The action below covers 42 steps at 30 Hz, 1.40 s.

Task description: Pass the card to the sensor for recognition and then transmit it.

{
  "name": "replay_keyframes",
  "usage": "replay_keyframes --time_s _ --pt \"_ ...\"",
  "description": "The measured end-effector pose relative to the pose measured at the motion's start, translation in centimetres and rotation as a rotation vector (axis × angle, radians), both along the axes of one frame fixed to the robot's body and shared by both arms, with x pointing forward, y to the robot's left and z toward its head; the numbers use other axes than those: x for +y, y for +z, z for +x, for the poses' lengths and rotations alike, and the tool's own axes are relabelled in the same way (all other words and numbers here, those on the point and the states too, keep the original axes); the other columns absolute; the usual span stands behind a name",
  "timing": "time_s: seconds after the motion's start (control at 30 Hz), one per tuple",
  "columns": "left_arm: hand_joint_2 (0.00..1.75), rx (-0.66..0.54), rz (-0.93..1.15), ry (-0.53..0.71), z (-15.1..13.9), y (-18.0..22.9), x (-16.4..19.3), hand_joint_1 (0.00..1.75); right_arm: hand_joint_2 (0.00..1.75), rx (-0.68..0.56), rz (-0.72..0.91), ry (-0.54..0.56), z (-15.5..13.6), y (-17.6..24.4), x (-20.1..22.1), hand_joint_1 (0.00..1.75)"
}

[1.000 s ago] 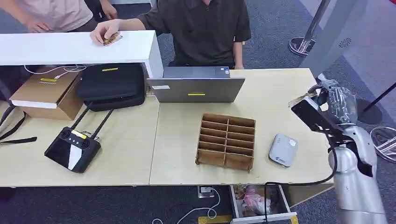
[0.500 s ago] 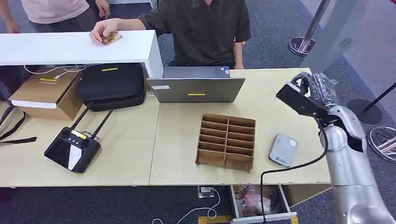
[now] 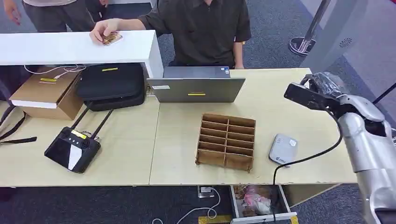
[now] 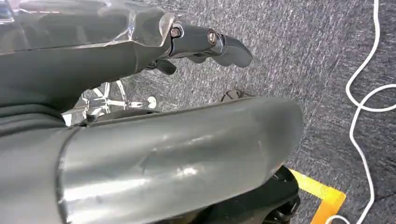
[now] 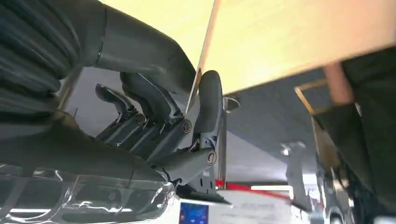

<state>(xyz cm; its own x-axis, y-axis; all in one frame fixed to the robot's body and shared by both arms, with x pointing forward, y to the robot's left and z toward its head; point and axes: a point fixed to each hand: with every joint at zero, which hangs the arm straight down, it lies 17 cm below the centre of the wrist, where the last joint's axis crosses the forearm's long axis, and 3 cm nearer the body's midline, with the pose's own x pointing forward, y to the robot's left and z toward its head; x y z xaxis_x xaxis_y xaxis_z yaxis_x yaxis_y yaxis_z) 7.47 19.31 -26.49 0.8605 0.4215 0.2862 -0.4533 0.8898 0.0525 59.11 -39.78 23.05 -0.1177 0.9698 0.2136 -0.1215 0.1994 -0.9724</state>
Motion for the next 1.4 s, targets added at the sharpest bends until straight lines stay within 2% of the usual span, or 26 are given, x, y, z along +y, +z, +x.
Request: replay_keyframes --time_s 0.23,0.4,0.63,0.8,1.0,1.4 --pt "0.0 -0.008 0.005 0.036 -0.2 -0.1 0.6 0.0 1.75 0.186 -0.165 0.002 1.4 2.2 -5.0 1.75" --pt "0.0 -0.018 0.016 0.064 -0.2 -0.1 0.8 0.0 1.75 0.251 -0.225 -0.03 2.1 2.2 -5.9 1.75" --pt "0.0 -0.015 0.01 0.076 -0.4 -0.1 0.7 0.0 1.75 0.324 -0.287 -0.017 2.2 0.7 -5.5 1.75" --pt "0.0 -0.016 0.009 0.072 -0.3 -0.1 0.8 0.0 1.75 0.38 -0.337 -0.009 1.6 -1.9 -5.4 1.75" --pt "0.0 -0.023 0.009 0.054 0.2 -0.1 0.8 0.0 1.75 0.517 -0.423 0.008 -0.2 -6.8 -5.1 1.75" --pt "0.0 -0.036 0.013 0.014 0.5 -0.1 1.0 0.0 1.75 0.675 -0.405 0.031 -4.0 -14.2 -5.4 1.75"
